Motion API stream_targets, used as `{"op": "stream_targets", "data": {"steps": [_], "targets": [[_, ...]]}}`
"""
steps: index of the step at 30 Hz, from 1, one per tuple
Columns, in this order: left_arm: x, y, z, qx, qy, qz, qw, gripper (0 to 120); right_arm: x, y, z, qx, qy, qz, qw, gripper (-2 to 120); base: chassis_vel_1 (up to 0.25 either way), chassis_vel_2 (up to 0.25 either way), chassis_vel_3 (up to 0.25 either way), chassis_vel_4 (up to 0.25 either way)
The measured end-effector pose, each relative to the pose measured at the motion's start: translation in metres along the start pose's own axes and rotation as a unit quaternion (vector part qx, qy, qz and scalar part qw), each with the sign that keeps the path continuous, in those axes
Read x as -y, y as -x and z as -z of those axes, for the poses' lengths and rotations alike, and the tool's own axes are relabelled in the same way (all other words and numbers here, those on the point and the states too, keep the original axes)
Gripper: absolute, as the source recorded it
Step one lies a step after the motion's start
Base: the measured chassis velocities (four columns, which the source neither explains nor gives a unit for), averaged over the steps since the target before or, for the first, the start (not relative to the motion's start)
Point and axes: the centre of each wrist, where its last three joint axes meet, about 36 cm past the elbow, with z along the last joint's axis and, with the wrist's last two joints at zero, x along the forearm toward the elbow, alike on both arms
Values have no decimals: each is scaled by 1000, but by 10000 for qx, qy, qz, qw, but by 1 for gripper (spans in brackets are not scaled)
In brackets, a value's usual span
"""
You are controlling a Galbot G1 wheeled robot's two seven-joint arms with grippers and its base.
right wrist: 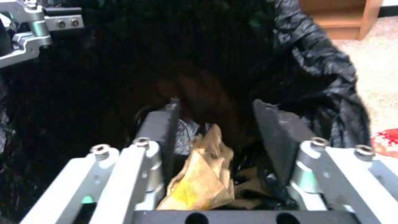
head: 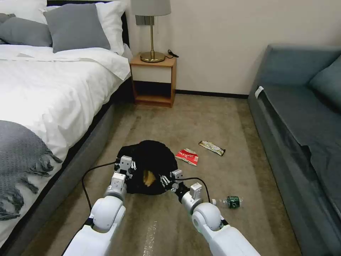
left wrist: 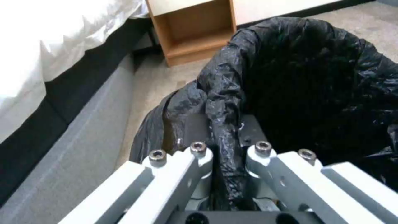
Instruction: Pick up the trash bin, then pick up the garbage on the floor and place it into the trash bin.
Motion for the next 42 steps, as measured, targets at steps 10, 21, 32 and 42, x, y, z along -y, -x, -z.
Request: {"op": "stream_targets", "data": {"steps": [10,21,32,42], "targets": [[-7,1,-8,-72,25,102,9999,4,15,-14,13,-126,-314,-2,9994,89,0,0,0,0],[-11,4,-15,-112,102,161,9998,4,101,-68,30,-974,-1980,-31,9754,100,0,0,0,0],[-7,4,-20,-155,129,172,9996,4,173,-129,25,-2261,-2943,225,9283,100,0,0,0,0],[-7,5,-22,-185,142,180,9996,4,212,-151,20,-2814,-3436,184,8958,100,0,0,0,0]]}}
